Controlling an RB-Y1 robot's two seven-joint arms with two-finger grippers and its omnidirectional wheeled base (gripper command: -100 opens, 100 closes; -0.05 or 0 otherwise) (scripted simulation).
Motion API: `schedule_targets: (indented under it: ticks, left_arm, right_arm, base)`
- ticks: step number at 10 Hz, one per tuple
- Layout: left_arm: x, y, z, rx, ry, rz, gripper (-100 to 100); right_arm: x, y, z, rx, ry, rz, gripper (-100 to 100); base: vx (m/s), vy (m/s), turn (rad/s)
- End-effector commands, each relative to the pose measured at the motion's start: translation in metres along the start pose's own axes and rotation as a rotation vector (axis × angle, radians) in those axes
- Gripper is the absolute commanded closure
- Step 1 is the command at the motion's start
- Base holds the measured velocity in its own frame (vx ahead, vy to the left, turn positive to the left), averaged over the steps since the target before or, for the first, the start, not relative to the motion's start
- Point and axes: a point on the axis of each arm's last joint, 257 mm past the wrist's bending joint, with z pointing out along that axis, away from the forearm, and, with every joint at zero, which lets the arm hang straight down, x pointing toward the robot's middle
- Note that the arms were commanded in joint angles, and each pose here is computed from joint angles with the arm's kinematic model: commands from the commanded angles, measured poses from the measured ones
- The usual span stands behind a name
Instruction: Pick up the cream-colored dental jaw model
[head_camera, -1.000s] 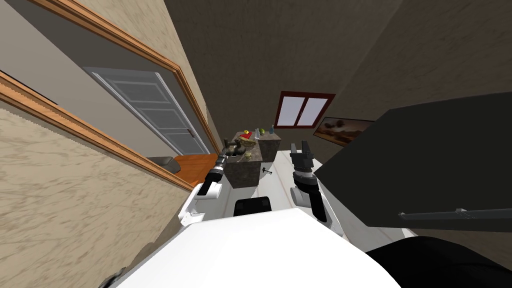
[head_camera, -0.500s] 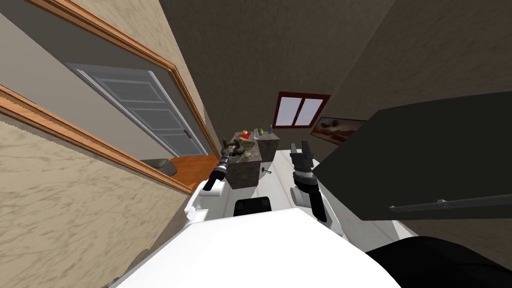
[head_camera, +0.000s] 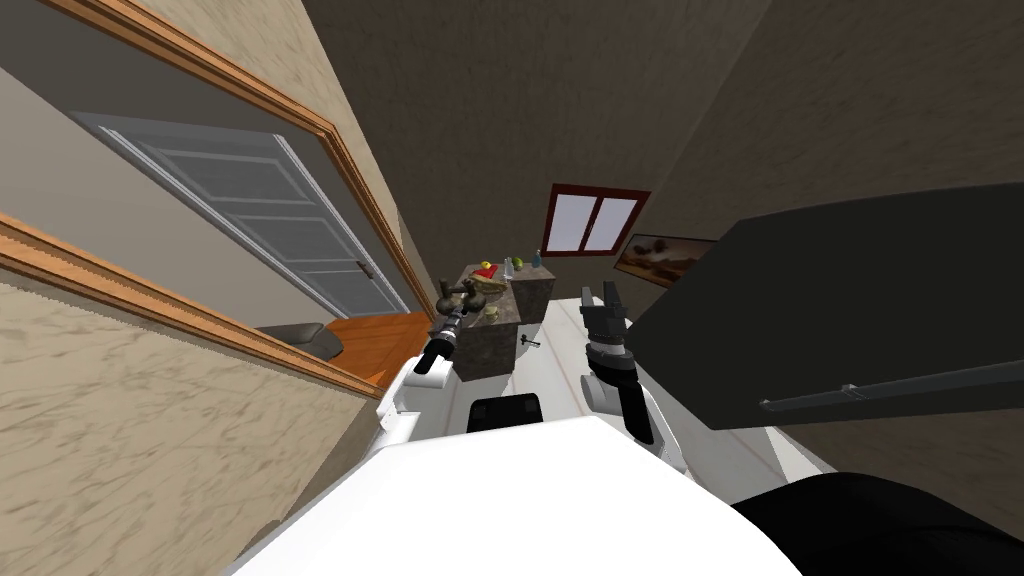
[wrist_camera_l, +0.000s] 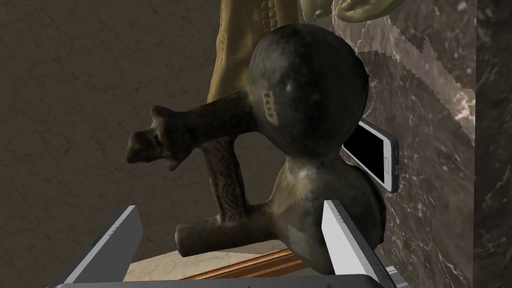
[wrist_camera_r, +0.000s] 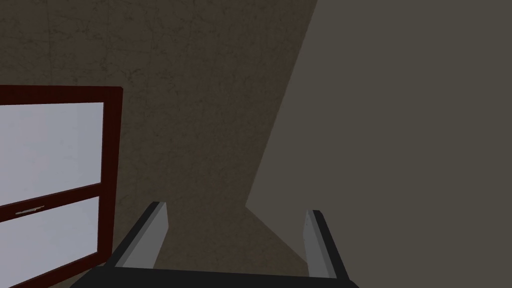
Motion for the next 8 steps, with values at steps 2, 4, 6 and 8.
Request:
schedule_targets:
  ticks: [2, 4, 6, 8]
  left_arm:
    - [0.005, 0.021, 0.004, -0.079, 0.014, 0.015, -100]
    - [0.009, 0.038, 0.006, -0.137, 0.024, 0.027, -100]
    - [0.011, 0.048, 0.006, -0.174, 0.027, 0.033, -100]
    - [0.014, 0.064, 0.006, -0.232, 0.032, 0.044, -100]
  right_arm:
    - [0.0, 0.0, 0.0, 0.0, 0.0, 0.0, 0]
    - [0.0, 0.0, 0.0, 0.0, 0.0, 0.0, 0]
    - [0.0, 0.0, 0.0, 0.0, 0.0, 0.0, 0]
    - [0.0, 0.0, 0.0, 0.0, 0.0, 0.0, 0]
  base:
    - [0.023, -0.026, -0.122]
    - [0.034, -0.033, -0.124]
    - [0.023, -0.024, -0.055]
    - [0.026, -0.032, -0.148]
